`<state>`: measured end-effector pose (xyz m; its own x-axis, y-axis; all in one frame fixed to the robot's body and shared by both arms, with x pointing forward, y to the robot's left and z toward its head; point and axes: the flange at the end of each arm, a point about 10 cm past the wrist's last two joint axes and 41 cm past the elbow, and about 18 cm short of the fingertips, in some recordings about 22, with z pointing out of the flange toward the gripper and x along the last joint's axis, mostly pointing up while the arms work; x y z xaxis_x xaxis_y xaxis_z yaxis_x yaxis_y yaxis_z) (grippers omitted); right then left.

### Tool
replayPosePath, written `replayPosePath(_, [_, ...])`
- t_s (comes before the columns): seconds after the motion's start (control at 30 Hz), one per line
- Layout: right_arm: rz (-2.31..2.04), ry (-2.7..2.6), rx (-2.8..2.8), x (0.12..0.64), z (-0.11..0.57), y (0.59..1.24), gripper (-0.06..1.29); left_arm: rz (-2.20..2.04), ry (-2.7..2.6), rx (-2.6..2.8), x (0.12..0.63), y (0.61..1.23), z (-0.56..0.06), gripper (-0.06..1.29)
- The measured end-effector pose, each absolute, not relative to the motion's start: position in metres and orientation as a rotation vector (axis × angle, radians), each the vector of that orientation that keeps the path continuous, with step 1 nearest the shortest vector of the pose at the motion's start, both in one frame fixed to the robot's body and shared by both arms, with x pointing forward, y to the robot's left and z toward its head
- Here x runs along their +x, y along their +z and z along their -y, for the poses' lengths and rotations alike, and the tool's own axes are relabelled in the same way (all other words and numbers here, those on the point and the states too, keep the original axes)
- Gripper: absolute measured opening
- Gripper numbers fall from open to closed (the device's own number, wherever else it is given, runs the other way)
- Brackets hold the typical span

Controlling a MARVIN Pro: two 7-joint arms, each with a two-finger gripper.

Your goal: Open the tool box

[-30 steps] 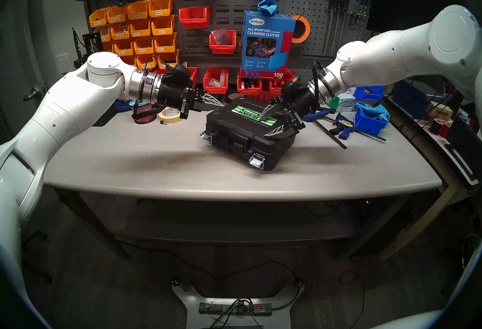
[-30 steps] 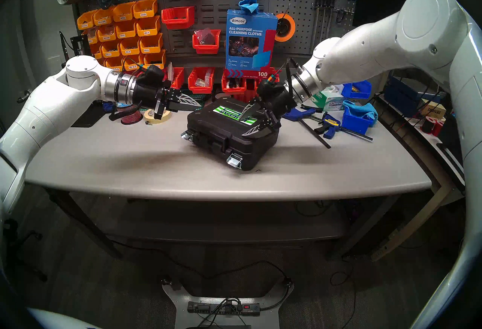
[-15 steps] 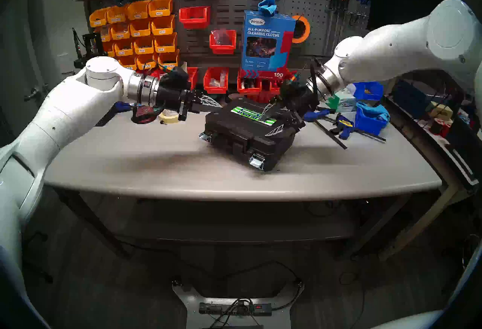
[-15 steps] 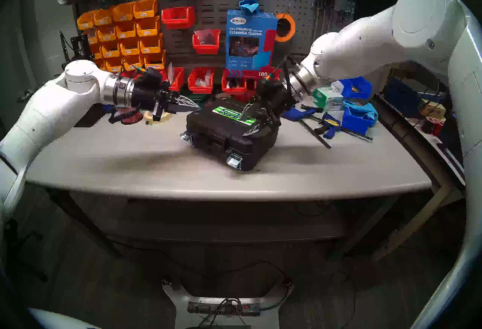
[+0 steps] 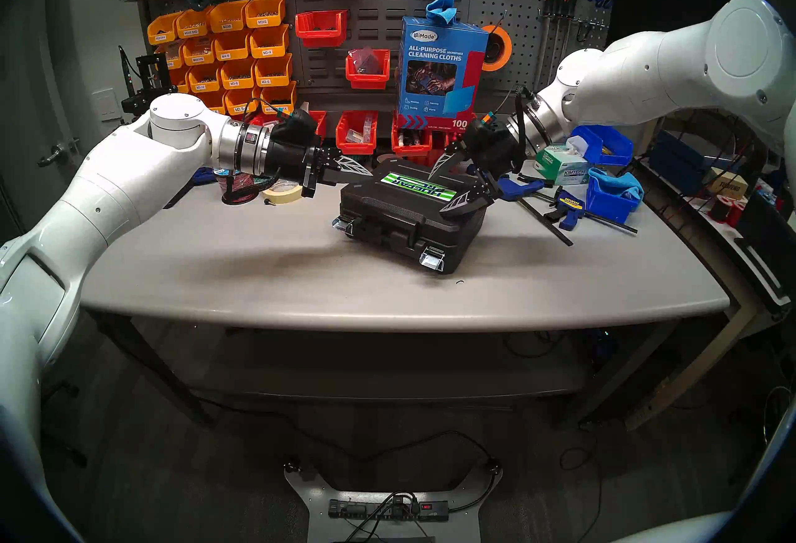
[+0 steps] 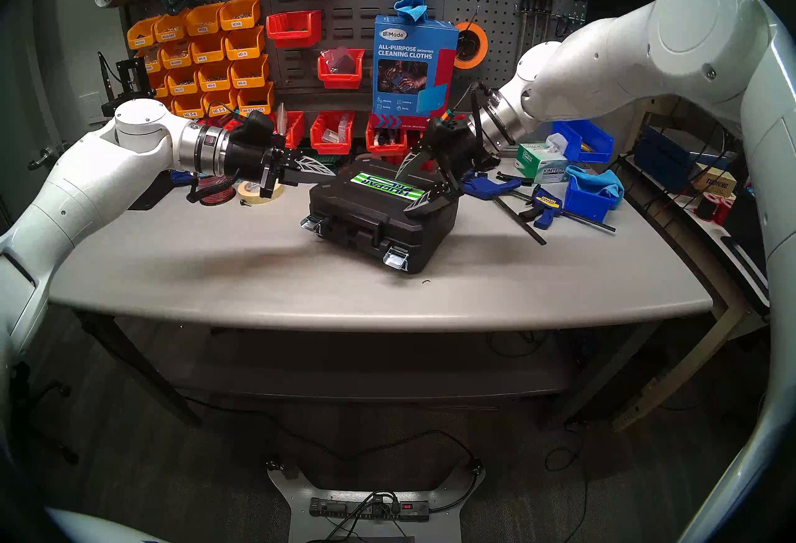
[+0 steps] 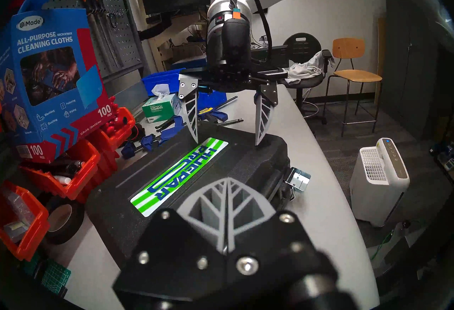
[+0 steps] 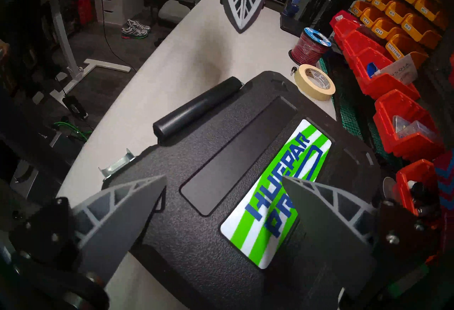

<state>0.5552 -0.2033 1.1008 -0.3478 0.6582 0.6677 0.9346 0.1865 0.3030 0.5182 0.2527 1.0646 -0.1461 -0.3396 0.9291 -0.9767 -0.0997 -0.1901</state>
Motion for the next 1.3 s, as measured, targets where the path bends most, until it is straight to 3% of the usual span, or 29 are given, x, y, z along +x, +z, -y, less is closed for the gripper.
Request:
replayPosePath(0.4, [2.152, -1.037, -1.41, 0.555, 0.179, 1.131, 1.23, 1.508, 1.262, 1.476, 0.524, 1.062, -0.25, -0.02])
replayPosePath(1.3, [2.152, -0.911, -1.348, 0.538, 0.146, 1.135, 1.23, 1.524, 1.256, 1.452, 0.525, 1.064, -0.245, -0.02])
